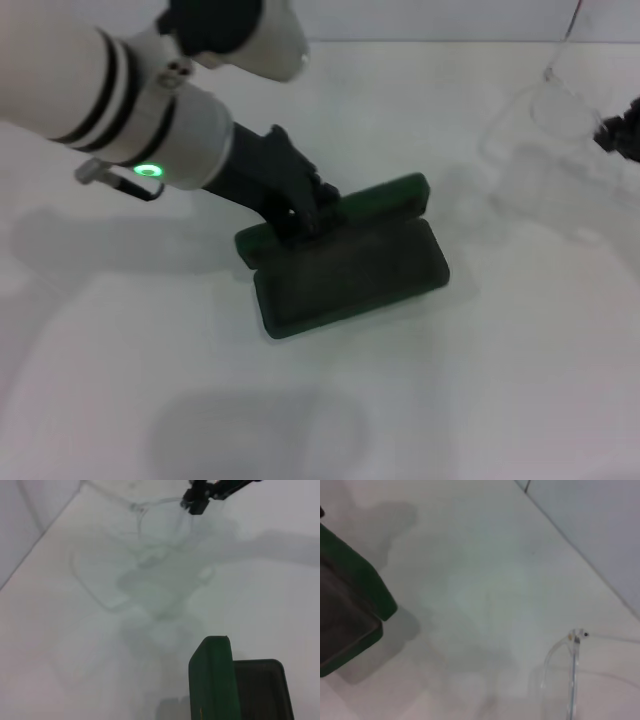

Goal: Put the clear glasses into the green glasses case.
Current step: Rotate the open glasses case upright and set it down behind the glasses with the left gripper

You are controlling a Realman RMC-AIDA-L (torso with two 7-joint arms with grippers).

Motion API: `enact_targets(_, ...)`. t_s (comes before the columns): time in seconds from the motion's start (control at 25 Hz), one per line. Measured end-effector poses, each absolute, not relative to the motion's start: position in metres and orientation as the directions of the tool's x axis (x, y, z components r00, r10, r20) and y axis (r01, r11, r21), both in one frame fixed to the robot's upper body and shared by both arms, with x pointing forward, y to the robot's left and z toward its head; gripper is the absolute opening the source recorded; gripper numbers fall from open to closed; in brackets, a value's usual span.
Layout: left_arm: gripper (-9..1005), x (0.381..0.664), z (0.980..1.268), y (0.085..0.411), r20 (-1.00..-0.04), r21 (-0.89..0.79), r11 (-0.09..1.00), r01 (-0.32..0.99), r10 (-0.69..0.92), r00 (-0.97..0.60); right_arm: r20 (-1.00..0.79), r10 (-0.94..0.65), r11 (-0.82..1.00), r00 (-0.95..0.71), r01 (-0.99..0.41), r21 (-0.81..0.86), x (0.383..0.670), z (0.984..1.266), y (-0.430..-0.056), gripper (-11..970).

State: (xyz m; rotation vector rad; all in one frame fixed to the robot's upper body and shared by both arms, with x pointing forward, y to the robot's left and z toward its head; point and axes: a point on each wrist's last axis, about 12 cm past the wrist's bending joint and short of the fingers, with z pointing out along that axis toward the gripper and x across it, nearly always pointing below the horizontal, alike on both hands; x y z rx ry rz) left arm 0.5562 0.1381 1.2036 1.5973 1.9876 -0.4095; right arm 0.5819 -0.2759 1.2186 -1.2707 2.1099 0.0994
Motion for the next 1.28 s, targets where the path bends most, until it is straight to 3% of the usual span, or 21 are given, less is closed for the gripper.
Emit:
enact_targets(0.72, 209, 0.58, 1.18, 0.09, -0.528, 0.208, 0.079, 0.975, 0.848, 0.044, -0.623, -0.64, 0.686, -0.45, -0.699, -0.201, 0.556, 1.202, -0.34, 64)
enact_targets(1.28, 210, 0.576, 1.179, 0.074, -0.513, 0.234, 0.026, 0.972, 0.853, 0.1, -0.629, -0.631, 0.686, -0.454, -0.704, -0.181, 0.557, 1.194, -0.346, 64)
